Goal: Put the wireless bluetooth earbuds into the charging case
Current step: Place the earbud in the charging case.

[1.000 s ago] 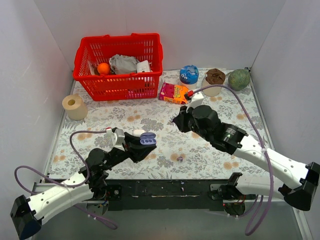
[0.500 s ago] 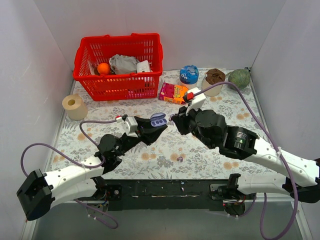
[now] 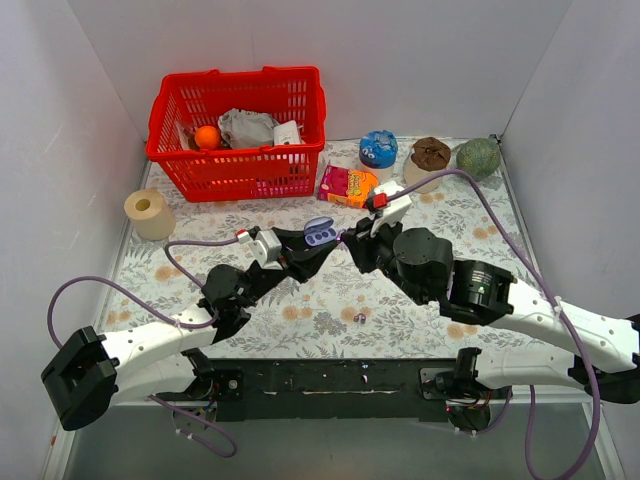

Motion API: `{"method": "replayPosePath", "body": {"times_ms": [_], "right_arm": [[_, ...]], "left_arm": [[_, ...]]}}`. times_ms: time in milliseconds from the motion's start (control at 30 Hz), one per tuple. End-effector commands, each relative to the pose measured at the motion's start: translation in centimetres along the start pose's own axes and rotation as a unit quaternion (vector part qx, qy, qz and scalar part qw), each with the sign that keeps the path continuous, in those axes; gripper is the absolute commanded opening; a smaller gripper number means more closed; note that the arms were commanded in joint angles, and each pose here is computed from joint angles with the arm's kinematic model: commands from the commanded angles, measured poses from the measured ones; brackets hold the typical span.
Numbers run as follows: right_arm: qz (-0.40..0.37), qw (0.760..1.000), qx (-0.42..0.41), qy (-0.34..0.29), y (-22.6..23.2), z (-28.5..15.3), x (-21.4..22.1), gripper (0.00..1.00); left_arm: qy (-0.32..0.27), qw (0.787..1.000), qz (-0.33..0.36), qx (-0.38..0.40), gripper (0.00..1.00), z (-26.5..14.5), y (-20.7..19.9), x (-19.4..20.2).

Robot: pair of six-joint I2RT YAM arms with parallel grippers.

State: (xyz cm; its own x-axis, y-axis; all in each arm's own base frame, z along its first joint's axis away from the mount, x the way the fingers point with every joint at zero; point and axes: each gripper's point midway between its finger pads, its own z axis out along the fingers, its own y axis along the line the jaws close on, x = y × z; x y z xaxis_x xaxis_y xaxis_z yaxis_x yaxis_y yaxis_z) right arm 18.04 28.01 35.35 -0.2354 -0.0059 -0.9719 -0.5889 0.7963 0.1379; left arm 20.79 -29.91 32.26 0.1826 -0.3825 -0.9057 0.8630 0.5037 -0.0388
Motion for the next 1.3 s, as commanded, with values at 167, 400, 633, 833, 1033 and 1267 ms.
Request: {"method": "replayPosePath", "body": {"times_ms": [167, 400, 633, 833, 1033, 1267], "right_arm": [[-0.002, 0.999, 0.017, -0.028, 0.5, 1.7, -0.6, 0.01], [0.005, 0.999, 0.006, -0.038, 1.3, 2.1, -1.3, 0.01], [0.001, 0.999, 0.011, -0.038, 1.4, 2.5, -1.2, 0.01], [0.004, 0.999, 0.012, -0.048, 1.3, 2.4, -1.9, 0.01], [0.007, 0.998, 0.010, -0.056, 1.4, 2.3, -2.6, 0.01], [-0.001, 0.999, 0.012, -0.053, 1.5, 2.6, -2.4, 0.01]], "left_arm": [[-0.030, 1.000, 0.003, 0.000, 0.00, 0.1, -0.1, -2.1], [-0.022, 1.000, -0.002, -0.002, 0.00, -0.2, 0.0, -1.6], [-0.022, 1.000, -0.004, 0.000, 0.00, -0.2, -0.2, -1.5], [-0.016, 1.000, -0.005, -0.001, 0.00, -0.3, -0.1, -1.1], [-0.012, 1.000, -0.006, -0.003, 0.00, -0.4, -0.1, -0.8], [-0.012, 1.000, -0.007, -0.003, 0.00, -0.5, -0.1, -0.7]]}}
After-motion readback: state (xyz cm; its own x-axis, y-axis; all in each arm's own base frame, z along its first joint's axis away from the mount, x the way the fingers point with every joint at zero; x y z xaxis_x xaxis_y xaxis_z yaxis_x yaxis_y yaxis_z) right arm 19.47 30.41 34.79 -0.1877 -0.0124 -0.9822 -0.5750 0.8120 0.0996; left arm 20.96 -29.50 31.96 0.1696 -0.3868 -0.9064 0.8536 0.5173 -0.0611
